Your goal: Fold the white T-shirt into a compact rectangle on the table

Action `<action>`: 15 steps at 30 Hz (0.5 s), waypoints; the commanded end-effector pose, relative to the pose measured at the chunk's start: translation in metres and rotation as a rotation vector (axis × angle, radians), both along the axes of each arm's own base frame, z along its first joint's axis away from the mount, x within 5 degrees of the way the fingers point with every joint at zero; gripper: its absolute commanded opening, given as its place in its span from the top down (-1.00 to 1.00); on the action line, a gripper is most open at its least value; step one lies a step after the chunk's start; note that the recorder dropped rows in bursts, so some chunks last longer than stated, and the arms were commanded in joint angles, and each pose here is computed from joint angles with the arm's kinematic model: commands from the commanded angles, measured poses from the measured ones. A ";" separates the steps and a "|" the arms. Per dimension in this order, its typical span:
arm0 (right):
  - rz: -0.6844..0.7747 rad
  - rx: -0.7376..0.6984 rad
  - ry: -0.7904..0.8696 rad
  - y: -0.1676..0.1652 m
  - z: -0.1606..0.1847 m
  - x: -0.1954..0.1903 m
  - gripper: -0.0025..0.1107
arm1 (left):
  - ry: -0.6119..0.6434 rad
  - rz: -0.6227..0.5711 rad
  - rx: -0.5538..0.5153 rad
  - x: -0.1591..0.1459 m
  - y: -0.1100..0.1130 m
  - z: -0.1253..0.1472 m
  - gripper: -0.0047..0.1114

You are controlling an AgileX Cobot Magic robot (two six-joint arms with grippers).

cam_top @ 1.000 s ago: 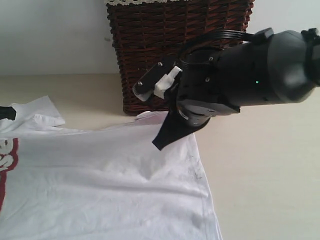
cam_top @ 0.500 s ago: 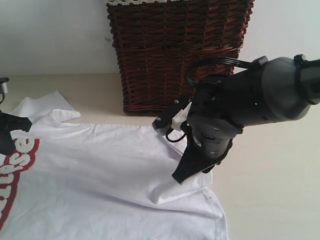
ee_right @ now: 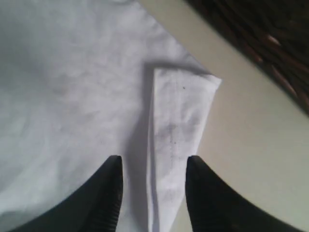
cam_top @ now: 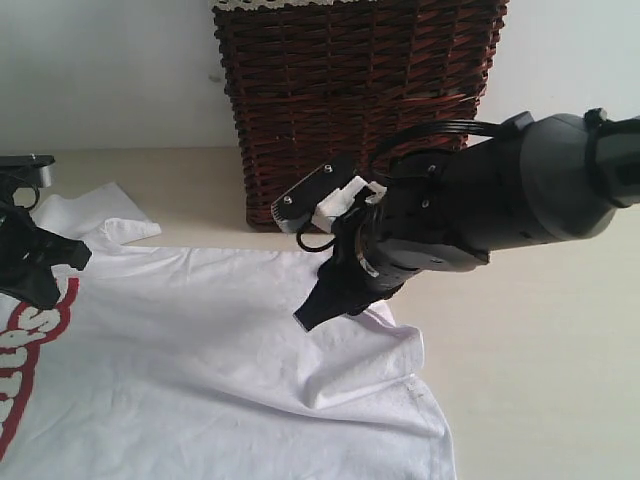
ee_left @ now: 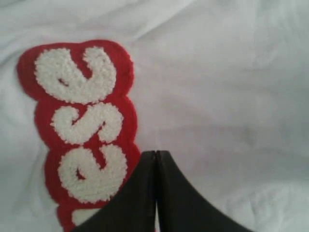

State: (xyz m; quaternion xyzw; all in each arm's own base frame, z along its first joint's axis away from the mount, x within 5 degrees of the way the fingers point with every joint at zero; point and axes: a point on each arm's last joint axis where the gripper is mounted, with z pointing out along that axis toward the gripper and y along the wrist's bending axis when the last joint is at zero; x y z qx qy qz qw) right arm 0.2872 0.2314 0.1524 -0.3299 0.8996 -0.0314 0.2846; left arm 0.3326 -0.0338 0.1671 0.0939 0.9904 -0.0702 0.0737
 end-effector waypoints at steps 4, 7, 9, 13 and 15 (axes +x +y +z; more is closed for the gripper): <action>-0.023 -0.155 0.039 0.006 -0.030 0.019 0.21 | -0.032 -0.005 0.002 0.002 -0.002 0.002 0.92; -0.023 -0.122 0.042 0.011 -0.033 0.022 0.21 | -0.035 -0.006 0.004 0.002 -0.001 0.002 0.92; -0.010 -0.093 0.035 0.014 -0.032 0.023 0.19 | -0.046 -0.004 0.005 0.003 -0.001 0.002 0.92; -0.005 -0.088 0.032 0.015 -0.032 0.023 0.09 | -0.057 -0.002 0.005 0.004 -0.001 0.003 0.92; -0.006 -0.119 0.029 0.012 -0.032 0.023 0.15 | -0.057 -0.002 0.005 0.004 -0.001 0.003 0.92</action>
